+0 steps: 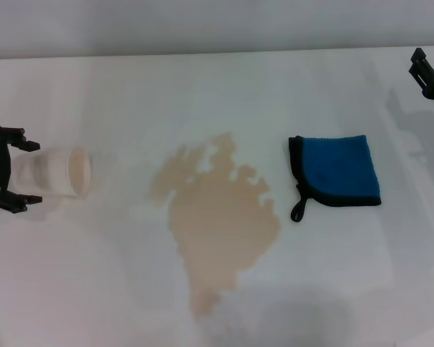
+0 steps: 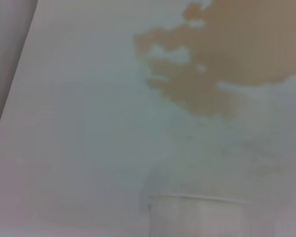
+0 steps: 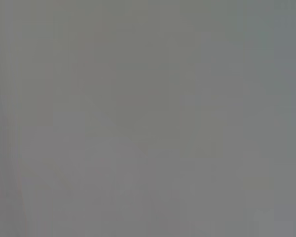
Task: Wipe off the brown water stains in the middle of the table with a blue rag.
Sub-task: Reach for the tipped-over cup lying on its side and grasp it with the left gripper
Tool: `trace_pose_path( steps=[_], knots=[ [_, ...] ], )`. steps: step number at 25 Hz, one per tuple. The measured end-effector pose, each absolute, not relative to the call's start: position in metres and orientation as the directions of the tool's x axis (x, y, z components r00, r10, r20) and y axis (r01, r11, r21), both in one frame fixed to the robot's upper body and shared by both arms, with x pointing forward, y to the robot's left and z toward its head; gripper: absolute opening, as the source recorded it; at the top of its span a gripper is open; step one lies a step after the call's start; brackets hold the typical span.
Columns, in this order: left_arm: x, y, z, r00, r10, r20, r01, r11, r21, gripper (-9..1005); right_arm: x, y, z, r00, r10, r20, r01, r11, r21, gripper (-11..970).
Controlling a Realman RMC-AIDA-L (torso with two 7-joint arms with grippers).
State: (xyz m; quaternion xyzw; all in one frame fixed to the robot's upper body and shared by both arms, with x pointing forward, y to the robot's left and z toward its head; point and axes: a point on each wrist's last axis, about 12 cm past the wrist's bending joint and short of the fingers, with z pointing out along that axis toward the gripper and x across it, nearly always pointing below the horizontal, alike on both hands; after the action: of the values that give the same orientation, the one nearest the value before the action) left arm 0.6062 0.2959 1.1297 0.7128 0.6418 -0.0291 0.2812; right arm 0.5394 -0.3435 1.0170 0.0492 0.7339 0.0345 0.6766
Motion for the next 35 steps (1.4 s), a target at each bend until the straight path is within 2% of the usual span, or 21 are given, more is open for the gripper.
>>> trace_pose_path(
  steps=[35],
  knots=[
    [0.615, 0.288, 1.107, 0.176, 0.912, -0.372, 0.913, -0.010, 0.408, 885, 0.534, -0.347, 1.015, -0.083, 0.115, -0.990, 0.036, 0.993, 0.112, 792]
  ],
)
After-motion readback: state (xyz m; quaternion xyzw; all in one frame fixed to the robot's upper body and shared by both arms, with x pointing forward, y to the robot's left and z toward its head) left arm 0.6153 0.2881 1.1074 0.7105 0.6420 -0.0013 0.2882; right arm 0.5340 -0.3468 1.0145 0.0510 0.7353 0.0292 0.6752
